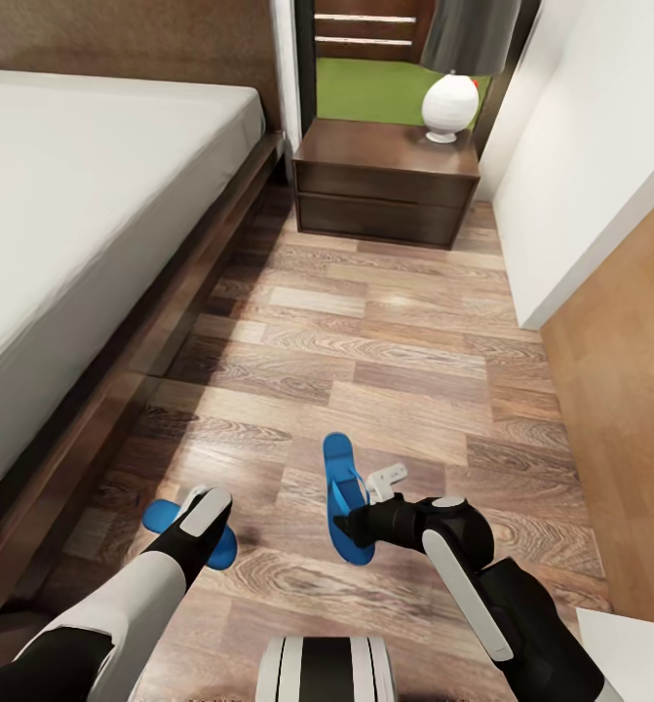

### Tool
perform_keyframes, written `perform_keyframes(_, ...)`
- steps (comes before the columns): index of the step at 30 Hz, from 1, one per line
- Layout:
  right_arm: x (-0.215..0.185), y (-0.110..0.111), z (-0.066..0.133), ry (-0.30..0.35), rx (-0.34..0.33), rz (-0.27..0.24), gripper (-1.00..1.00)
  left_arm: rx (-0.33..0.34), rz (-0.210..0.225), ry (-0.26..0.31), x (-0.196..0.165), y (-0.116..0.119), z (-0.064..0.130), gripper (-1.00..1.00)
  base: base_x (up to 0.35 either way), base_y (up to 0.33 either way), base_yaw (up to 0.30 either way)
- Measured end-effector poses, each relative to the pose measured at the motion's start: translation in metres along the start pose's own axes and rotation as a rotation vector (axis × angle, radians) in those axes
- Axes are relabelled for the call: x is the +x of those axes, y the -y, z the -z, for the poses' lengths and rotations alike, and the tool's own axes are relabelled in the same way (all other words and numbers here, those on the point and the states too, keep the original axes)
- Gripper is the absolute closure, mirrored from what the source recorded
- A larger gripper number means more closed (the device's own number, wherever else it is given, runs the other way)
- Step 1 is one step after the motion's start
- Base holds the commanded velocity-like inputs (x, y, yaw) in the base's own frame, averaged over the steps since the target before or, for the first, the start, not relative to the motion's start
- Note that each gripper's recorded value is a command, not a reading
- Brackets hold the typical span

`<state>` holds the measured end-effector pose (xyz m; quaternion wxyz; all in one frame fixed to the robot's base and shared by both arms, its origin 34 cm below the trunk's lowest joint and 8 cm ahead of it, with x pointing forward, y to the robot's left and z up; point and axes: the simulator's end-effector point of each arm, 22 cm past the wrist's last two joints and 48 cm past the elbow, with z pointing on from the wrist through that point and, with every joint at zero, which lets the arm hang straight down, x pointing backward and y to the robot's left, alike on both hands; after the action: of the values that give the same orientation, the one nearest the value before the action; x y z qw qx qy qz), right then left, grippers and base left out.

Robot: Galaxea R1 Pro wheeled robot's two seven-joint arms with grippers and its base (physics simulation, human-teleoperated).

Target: In the bedroom, move the book from the bed onto either nightstand, and place the two sandals side by side next to the bed.

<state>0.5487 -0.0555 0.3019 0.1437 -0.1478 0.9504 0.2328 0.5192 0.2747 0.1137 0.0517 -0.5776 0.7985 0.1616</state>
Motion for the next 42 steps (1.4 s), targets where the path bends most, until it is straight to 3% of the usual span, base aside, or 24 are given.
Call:
perform_keyframes(5,0.007,0.002,-0.008,-0.017,-0.005,-0.010,1.00,-0.012,-0.004,-0.005,0.005,-0.004,-0.010,1.00,0.000,0.000,0.000)
perform_keyframes(20,0.007,0.002,-0.008,-0.018,-0.005,-0.010,1.00,-0.012,0.017,0.005,0.002,-0.007,-0.012,1.00,0.000,0.000,0.000)
perform_keyframes(31,0.007,0.002,-0.008,-0.018,-0.006,-0.009,1.00,0.122,0.051,-0.009,0.004,0.009,-0.020,1.00,0.000,0.000,0.000)
perform_keyframes(42,0.008,0.003,-0.008,-0.018,-0.003,-0.009,1.00,0.111,0.059,-0.021,0.008,-0.002,-0.028,1.00,0.000,0.000,0.000)
